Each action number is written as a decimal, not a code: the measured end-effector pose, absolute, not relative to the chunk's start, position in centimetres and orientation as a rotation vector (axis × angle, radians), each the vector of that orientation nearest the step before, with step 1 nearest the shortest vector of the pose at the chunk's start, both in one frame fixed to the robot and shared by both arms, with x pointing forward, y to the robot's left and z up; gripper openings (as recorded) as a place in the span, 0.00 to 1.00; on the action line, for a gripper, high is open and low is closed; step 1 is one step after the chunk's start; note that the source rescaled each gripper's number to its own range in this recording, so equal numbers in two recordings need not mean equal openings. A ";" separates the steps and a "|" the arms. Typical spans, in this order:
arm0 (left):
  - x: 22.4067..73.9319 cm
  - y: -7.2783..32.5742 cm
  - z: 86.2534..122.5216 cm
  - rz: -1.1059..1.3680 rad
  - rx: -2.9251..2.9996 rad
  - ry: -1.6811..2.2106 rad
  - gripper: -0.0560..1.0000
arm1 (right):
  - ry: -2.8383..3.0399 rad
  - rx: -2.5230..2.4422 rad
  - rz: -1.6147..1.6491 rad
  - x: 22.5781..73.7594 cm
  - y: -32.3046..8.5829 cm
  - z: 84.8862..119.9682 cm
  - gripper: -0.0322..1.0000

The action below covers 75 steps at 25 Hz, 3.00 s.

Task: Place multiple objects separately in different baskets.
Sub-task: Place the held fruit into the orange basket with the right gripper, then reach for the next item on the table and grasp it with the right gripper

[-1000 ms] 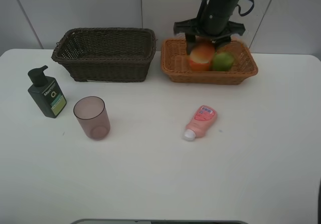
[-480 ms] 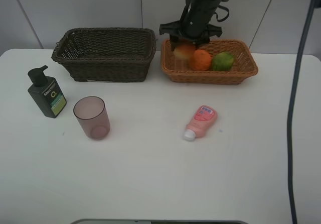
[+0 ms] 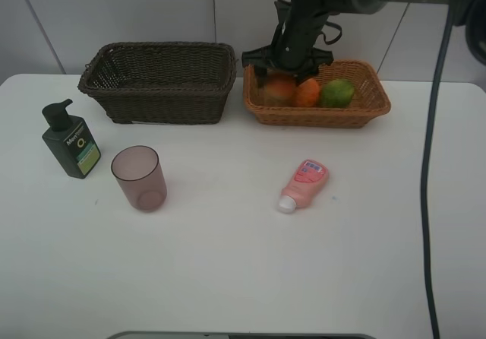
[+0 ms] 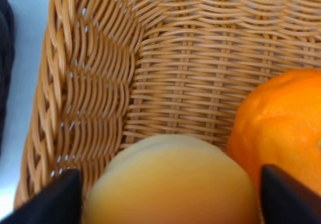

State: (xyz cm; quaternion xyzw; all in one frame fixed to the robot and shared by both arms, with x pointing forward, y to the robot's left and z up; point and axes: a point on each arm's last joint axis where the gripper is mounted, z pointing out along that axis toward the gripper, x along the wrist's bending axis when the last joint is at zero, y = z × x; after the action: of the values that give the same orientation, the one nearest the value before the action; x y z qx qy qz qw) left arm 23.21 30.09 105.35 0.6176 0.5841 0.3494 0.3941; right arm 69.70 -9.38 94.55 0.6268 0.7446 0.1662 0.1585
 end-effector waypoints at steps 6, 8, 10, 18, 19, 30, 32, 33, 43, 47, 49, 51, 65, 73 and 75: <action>23.2 30.1 105.4 0.886 1.567 1.482 1.00 | 2.136 1.794 0.436 69.6 -9.6 94.5 0.87; 23.2 30.1 105.4 0.886 1.567 1.482 1.00 | 2.142 1.801 0.415 69.4 -9.6 94.6 0.89; 23.2 30.1 105.4 0.886 1.567 1.482 1.00 | 2.146 1.810 0.403 69.1 -9.6 95.1 0.89; 23.2 30.1 105.4 0.886 1.567 1.482 1.00 | 2.154 1.884 0.359 67.2 -10.2 99.0 0.89; 23.2 30.1 105.4 0.886 1.567 1.482 1.00 | 2.162 1.896 0.333 66.7 -10.4 99.2 0.89; 23.2 30.1 105.4 0.886 1.567 1.482 1.00 | 2.287 1.968 -0.033 59.7 -12.7 96.2 0.89; 23.2 30.1 105.4 0.886 1.567 1.482 1.00 | 2.277 1.993 -0.048 58.5 -13.2 95.6 0.89; 23.2 30.1 105.4 0.886 1.567 1.482 1.00 | 2.254 2.021 -0.036 58.0 -13.5 95.2 0.89; 23.2 30.1 105.4 0.886 1.567 1.482 1.00 | 1.824 2.400 0.182 55.0 -14.8 94.4 0.89; 23.2 30.1 105.4 0.886 1.567 1.482 1.00 | 1.679 2.471 0.236 55.5 -14.9 94.3 0.89; 23.2 30.1 105.4 0.886 1.567 1.482 1.00 | 1.636 2.490 0.220 55.6 -14.9 93.8 0.89; 23.2 30.1 105.4 0.886 1.567 1.482 1.00 | 1.631 2.497 0.184 55.7 -14.7 92.8 0.89; 23.2 30.1 105.4 0.886 1.567 1.482 1.00 | 1.700 2.506 0.069 55.1 -12.1 88.7 0.88; 23.2 30.1 105.4 0.886 1.567 1.482 1.00 | 1.695 2.530 0.032 55.0 -12.0 87.6 0.65; 23.2 30.1 105.4 0.886 1.567 1.482 1.00 | 1.694 2.530 0.025 55.0 -12.0 87.6 0.41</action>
State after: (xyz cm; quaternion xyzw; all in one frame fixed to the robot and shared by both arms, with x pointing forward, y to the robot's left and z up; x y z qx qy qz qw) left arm 23.21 30.09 105.35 0.6176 0.5841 0.3494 0.3941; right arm 54.97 -12.03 87.57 0.8299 0.5558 0.0081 0.0482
